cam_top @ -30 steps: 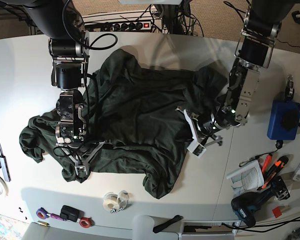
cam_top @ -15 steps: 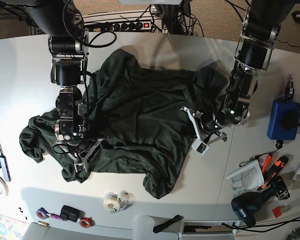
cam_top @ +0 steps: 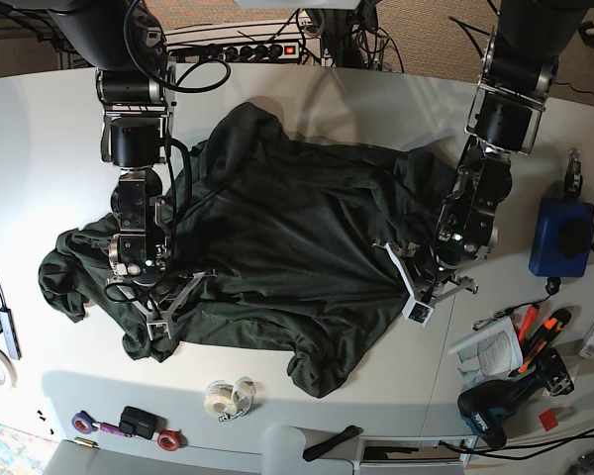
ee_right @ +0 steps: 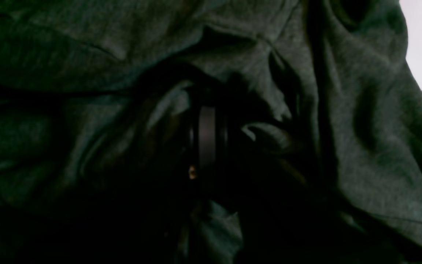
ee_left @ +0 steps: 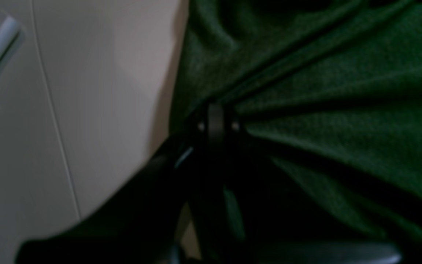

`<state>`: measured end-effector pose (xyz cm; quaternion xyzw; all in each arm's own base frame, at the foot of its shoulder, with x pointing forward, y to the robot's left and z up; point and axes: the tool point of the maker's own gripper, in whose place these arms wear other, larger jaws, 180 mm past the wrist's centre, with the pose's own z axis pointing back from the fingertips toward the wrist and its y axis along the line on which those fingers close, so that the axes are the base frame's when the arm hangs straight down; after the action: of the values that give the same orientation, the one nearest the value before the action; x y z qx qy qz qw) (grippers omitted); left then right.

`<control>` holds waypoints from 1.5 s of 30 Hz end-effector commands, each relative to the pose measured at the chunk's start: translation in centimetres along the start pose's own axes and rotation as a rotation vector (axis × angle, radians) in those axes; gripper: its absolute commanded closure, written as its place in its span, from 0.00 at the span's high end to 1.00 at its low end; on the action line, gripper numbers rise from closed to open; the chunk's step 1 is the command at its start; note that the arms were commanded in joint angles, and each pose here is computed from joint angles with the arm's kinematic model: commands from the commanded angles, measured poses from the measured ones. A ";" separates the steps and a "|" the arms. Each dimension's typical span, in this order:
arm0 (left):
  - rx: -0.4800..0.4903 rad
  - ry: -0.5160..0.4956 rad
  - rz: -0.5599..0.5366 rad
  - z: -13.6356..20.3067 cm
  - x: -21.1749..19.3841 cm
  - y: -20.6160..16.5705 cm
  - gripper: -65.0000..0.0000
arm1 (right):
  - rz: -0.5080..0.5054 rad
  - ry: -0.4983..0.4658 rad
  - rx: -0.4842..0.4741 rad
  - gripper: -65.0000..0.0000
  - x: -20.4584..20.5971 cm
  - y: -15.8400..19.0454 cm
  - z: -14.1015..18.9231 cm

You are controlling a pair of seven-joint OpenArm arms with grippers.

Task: Layout the t-shirt on the table in an organized manner, then fold the t-shirt properly
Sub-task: 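Grasp the shirt with both grippers and pull it taut toward the robot, then release the shirt with the left gripper and raise it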

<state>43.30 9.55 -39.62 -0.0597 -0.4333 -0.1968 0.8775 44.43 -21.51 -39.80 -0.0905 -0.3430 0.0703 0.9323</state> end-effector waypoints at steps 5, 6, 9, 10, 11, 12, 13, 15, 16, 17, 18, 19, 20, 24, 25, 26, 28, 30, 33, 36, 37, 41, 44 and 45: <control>0.069 -0.095 0.004 0.3 3.2 1.8 0.00 | -0.013 0.052 -0.076 0.00 -0.8 -1.8 0.1; 0.087 -0.097 -0.002 0.3 3.4 2.2 0.00 | -0.020 0.050 -0.083 0.00 -0.8 -1.9 0.1; 0.137 -0.111 -0.030 0.4 4.5 3.4 0.00 | -0.032 0.050 -0.097 0.00 -0.8 -2.1 0.1; 0.154 -0.116 -0.035 0.5 4.9 3.8 0.00 | -0.038 0.049 -0.103 0.00 -0.8 -2.2 0.1; 0.171 -0.121 -0.039 0.5 5.3 4.2 0.00 | -0.047 0.049 -0.112 0.00 -0.8 -2.4 0.1; 0.182 -0.127 -0.038 0.6 5.6 4.4 0.00 | -0.056 0.048 -0.122 0.00 -0.8 -2.6 0.2; 0.184 -0.131 -0.039 0.6 5.9 4.5 0.00 | -0.063 0.047 -0.130 0.00 -0.8 -2.7 0.2; 0.183 -0.140 -0.038 0.6 6.3 4.6 0.00 | -0.065 0.040 -0.134 0.00 -0.7 -2.8 0.2; 0.177 -0.144 -0.033 0.6 6.4 4.5 0.00 | -0.064 0.032 -0.133 0.00 -0.5 -2.8 0.2; 0.170 -0.152 -0.021 0.6 6.6 4.4 0.00 | -0.063 0.015 -0.135 0.00 -0.2 -2.8 0.2; 0.163 -0.159 -0.006 0.6 6.7 4.3 0.00 | -0.063 -0.003 -0.136 0.00 0.2 -2.9 0.3; 0.155 -0.163 0.009 0.6 6.7 4.3 0.00 | -0.063 -0.026 -0.138 0.00 0.7 -3.0 0.4; 0.149 -0.166 0.022 0.6 6.8 4.2 0.00 | -0.062 -0.046 -0.140 0.00 1.3 -3.0 0.7; 0.133 -0.166 0.045 0.7 6.5 4.3 0.00 | -0.062 -0.135 -0.152 0.00 4.4 -3.4 2.5; 0.138 -0.164 0.042 0.8 6.4 4.5 0.00 | -0.060 -0.156 -0.155 0.00 5.3 -3.5 3.1; 0.144 -0.161 0.039 0.9 6.3 4.9 0.00 | -0.056 -0.180 -0.155 0.00 6.2 -3.6 3.9; 0.156 -0.157 0.032 1.1 6.1 5.6 0.00 | -0.036 -0.222 -0.148 0.00 7.9 -3.5 5.5; 0.167 -0.152 0.025 1.3 5.9 6.2 0.00 | -0.018 -0.261 -0.138 0.09 9.4 -3.4 7.0; 0.183 -0.143 0.016 1.6 5.6 7.1 0.08 | -0.001 -0.301 -0.050 0.39 10.9 -1.8 8.8; 0.201 -0.136 0.013 1.9 5.4 7.9 0.32 | 0.006 -0.320 0.122 0.45 11.4 1.4 9.8; 0.213 -0.136 0.018 2.0 5.3 8.2 0.38 | 0.008 -0.310 0.163 0.45 11.3 2.4 9.9; 0.260 -0.156 0.075 2.8 5.1 9.3 0.40 | 0.040 -0.289 0.327 0.45 9.9 7.1 10.1; 0.189 -0.193 0.157 3.7 5.0 8.6 0.40 | 0.108 -0.269 0.507 0.45 7.5 12.9 10.7; 0.151 -0.205 0.184 4.1 5.0 8.2 0.40 | 0.136 -0.250 0.542 0.45 6.3 14.6 10.8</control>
<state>45.01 16.15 -34.97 -0.0603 -0.4986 -0.0762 0.8613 40.04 -5.24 -33.08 0.1424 -0.3860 0.2269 0.8828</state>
